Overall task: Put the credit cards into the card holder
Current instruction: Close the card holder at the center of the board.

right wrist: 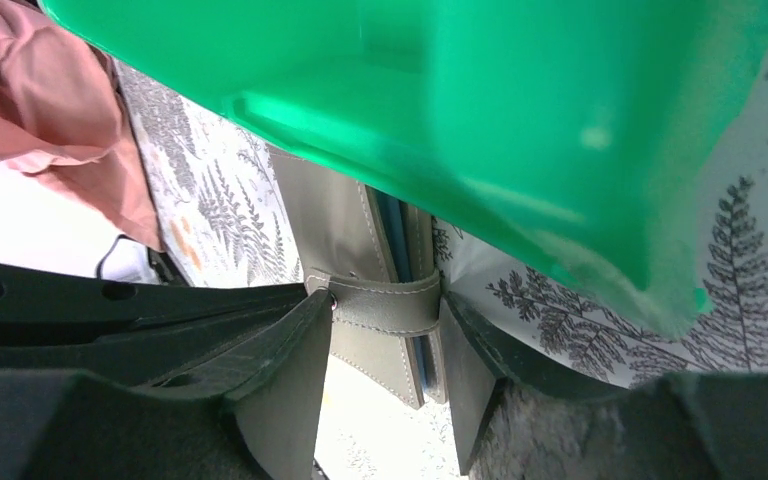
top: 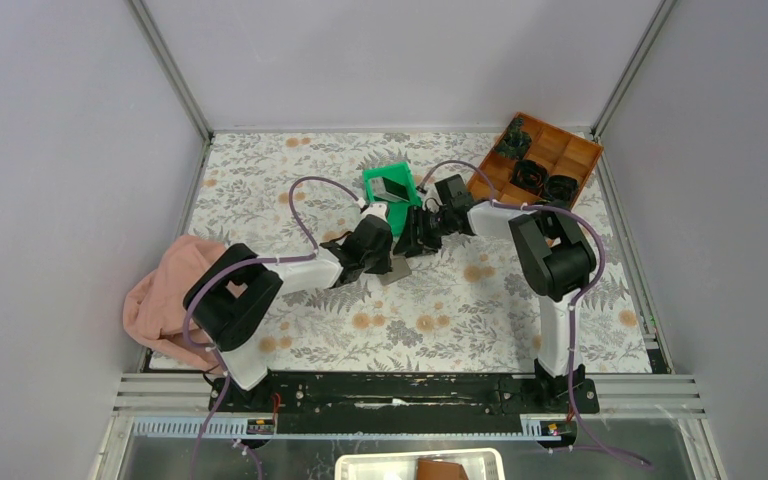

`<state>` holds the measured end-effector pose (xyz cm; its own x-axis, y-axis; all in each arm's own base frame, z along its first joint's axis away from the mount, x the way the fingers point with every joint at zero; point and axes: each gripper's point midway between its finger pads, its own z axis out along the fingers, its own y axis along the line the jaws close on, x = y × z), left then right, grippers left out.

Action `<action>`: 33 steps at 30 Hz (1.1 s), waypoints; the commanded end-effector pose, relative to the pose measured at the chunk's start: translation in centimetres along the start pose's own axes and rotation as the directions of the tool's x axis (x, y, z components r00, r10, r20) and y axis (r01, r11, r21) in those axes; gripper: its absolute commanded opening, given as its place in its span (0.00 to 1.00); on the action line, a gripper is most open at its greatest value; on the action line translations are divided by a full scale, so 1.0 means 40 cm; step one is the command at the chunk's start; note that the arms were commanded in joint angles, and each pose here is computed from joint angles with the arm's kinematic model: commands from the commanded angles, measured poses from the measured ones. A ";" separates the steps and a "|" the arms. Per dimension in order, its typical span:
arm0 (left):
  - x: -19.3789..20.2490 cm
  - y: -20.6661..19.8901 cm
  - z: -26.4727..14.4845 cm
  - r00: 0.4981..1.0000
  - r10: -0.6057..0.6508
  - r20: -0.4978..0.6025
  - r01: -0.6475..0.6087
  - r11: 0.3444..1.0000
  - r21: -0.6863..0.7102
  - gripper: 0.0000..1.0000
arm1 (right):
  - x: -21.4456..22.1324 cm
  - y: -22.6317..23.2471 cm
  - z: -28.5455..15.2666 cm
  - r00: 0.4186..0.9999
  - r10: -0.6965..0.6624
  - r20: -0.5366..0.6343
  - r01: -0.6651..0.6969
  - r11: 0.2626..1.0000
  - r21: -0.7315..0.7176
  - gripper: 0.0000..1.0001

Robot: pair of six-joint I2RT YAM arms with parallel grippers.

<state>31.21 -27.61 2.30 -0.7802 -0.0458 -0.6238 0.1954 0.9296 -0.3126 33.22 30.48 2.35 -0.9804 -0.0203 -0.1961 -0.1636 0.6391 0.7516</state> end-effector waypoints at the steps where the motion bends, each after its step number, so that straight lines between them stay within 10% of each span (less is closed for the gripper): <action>1: 0.121 0.077 0.027 0.988 0.047 -0.150 -0.061 0.994 -0.092 0.00 | 0.089 -0.048 0.052 0.989 -0.060 -0.137 0.078 0.989 0.124 0.51; 33: 0.129 0.088 0.025 0.986 0.054 -0.158 -0.070 0.993 -0.098 0.00 | 0.142 -0.100 0.090 0.955 -0.120 -0.272 0.216 0.909 0.356 0.47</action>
<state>31.39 -27.70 2.25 -0.7772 -0.0316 -0.6285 0.2072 0.9302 -0.3031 33.09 31.03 1.70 -0.9404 -0.2163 -0.2625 -0.3257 0.7949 0.5119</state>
